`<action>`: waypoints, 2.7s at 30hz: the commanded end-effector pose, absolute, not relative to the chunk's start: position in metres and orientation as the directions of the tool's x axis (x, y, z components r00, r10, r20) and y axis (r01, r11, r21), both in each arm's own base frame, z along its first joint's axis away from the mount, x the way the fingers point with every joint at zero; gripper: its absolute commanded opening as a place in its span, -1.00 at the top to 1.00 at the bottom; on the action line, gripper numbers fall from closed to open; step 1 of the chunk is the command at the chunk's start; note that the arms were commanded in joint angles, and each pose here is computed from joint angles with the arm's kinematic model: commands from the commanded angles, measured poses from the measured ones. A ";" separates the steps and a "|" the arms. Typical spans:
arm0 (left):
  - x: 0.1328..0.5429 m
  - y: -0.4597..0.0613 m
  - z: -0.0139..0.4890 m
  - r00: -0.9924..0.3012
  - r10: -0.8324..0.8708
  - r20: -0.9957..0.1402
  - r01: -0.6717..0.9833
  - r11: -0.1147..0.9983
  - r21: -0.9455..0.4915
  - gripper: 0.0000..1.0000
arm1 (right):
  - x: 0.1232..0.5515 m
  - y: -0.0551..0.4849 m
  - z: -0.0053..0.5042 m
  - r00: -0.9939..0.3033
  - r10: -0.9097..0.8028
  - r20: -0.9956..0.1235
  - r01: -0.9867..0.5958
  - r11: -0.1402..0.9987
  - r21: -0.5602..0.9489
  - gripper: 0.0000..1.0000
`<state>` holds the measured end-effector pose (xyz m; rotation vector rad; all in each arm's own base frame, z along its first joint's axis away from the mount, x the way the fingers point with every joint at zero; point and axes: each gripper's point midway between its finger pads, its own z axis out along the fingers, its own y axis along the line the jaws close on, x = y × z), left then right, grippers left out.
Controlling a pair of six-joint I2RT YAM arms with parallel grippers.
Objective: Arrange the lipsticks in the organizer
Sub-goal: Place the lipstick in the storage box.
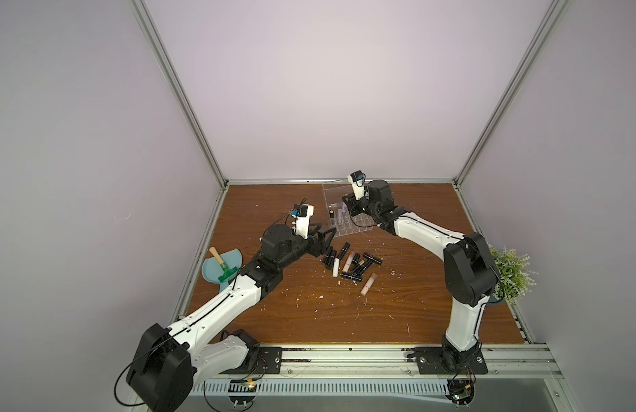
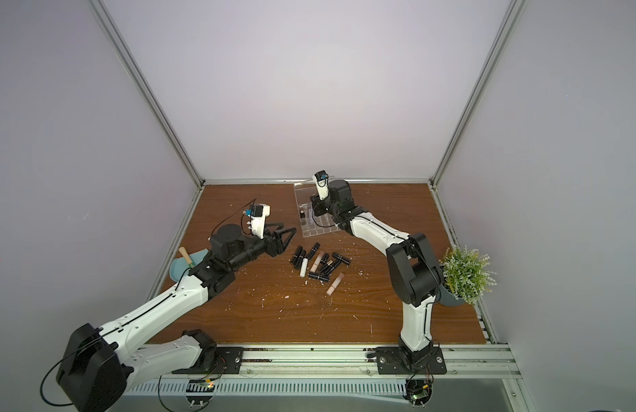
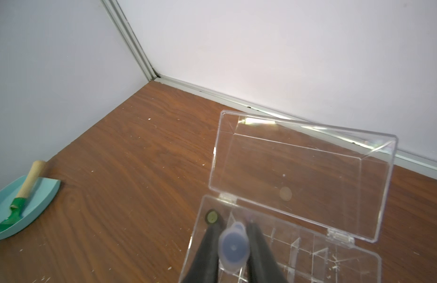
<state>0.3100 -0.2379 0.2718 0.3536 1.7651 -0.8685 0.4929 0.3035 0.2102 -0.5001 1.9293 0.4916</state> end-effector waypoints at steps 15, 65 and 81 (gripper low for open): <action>0.311 -0.235 0.272 -0.363 -0.171 -0.916 0.612 0.697 -0.373 -0.33 | 0.514 0.297 0.201 -0.306 -0.129 -0.943 -0.494 0.869 0.041 0.84; 0.314 -0.239 0.262 -0.406 -0.152 -0.901 0.603 0.696 -0.389 -0.33 | 0.526 0.303 0.163 -0.357 -0.168 -0.919 -0.490 0.871 0.031 0.18; 0.331 -0.230 0.187 -0.636 0.043 -0.771 0.450 0.832 -0.325 -0.26 | 0.486 0.264 0.230 -0.279 -0.101 -0.955 -0.465 0.884 0.042 -0.04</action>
